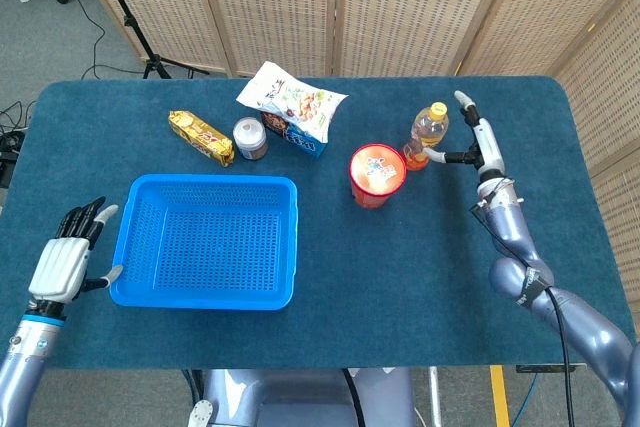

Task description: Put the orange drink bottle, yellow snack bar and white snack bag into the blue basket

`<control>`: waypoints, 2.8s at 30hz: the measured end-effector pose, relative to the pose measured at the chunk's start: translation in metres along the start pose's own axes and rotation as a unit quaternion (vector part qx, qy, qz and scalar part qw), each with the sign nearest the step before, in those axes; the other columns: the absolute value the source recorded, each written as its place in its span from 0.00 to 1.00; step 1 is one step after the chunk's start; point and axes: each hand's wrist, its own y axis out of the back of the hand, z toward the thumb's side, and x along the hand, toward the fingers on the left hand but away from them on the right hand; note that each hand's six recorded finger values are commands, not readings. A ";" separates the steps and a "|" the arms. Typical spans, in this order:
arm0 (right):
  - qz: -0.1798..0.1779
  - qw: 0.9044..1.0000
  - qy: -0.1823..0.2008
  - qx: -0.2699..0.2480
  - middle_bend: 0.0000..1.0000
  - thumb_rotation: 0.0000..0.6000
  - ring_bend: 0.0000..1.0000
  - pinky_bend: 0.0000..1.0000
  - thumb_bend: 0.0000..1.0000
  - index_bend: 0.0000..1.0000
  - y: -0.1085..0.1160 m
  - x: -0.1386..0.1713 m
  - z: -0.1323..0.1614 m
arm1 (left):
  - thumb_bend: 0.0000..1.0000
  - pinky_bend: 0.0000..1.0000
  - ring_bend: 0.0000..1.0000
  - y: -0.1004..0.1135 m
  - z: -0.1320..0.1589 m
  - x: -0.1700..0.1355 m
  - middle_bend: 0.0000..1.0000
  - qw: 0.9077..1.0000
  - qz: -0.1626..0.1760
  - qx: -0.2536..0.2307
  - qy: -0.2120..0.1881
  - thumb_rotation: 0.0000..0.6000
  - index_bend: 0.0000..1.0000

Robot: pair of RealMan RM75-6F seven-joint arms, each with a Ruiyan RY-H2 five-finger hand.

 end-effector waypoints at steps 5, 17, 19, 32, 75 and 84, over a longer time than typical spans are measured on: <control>0.003 1.000 -0.005 -0.003 0.00 1.00 0.00 0.01 0.13 0.02 -0.005 -0.006 -0.006 | 0.24 0.00 0.00 -0.001 0.001 0.000 0.00 1.000 -0.002 0.000 -0.003 1.00 0.08; 0.002 1.000 0.001 -0.008 0.03 1.00 0.00 0.01 0.13 0.10 -0.009 -0.016 -0.007 | 0.24 0.00 0.00 -0.005 0.002 0.000 0.00 1.000 -0.010 0.001 -0.005 1.00 0.08; 0.003 1.000 0.000 -0.009 0.04 1.00 0.00 0.01 0.13 0.11 -0.011 -0.018 -0.008 | 0.25 0.00 0.00 -0.006 0.003 0.000 0.00 1.000 -0.012 0.001 -0.006 1.00 0.08; 0.013 1.000 -0.001 -0.021 0.20 1.00 0.10 0.18 0.16 0.24 -0.025 -0.021 -0.013 | 0.25 0.00 0.00 -0.008 0.003 0.000 0.00 1.000 -0.017 0.002 -0.006 1.00 0.08; 0.014 0.996 0.088 0.023 0.48 1.00 0.40 0.51 0.26 0.59 -0.001 0.040 0.074 | 0.25 0.00 0.00 -0.017 0.023 -0.011 0.00 0.998 -0.028 0.025 -0.045 1.00 0.08; 0.012 0.993 0.113 0.032 0.48 1.00 0.40 0.51 0.26 0.59 0.004 0.085 0.101 | 0.25 0.00 0.00 -0.019 0.027 -0.014 0.00 0.998 -0.025 0.033 -0.052 1.00 0.08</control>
